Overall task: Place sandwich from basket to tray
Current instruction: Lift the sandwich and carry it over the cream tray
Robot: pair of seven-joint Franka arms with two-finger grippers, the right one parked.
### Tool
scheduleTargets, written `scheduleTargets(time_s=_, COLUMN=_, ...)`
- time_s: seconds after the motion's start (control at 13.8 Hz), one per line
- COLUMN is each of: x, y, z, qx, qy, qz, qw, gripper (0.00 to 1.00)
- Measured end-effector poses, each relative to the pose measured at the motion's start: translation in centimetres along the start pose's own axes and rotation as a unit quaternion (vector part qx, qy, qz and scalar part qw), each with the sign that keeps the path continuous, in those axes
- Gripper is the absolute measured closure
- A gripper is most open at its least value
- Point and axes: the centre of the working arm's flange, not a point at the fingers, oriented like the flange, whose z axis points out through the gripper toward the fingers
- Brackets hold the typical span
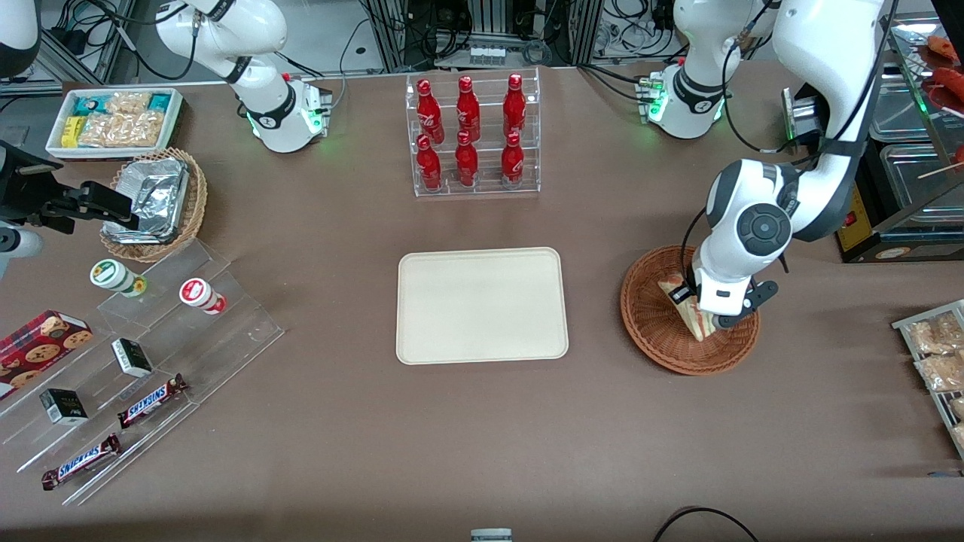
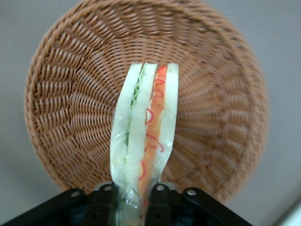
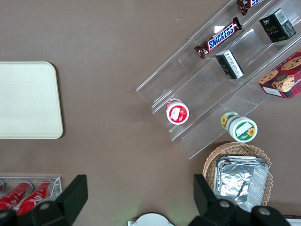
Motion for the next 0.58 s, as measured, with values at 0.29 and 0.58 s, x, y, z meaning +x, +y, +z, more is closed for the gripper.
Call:
scheduleTargets(time_s=0.29, x=-1.5, y=5.1, z=-6.1, qx=-0.010, qy=0.002, qz=0.086, qw=0.9962, gripper=0.81)
scheduleTargets(time_s=0.58, x=-5.3, y=11.7, z=-5.1, qx=-0.035, qy=-0.019, qz=0.166, qw=0.9853, gripper=0.81)
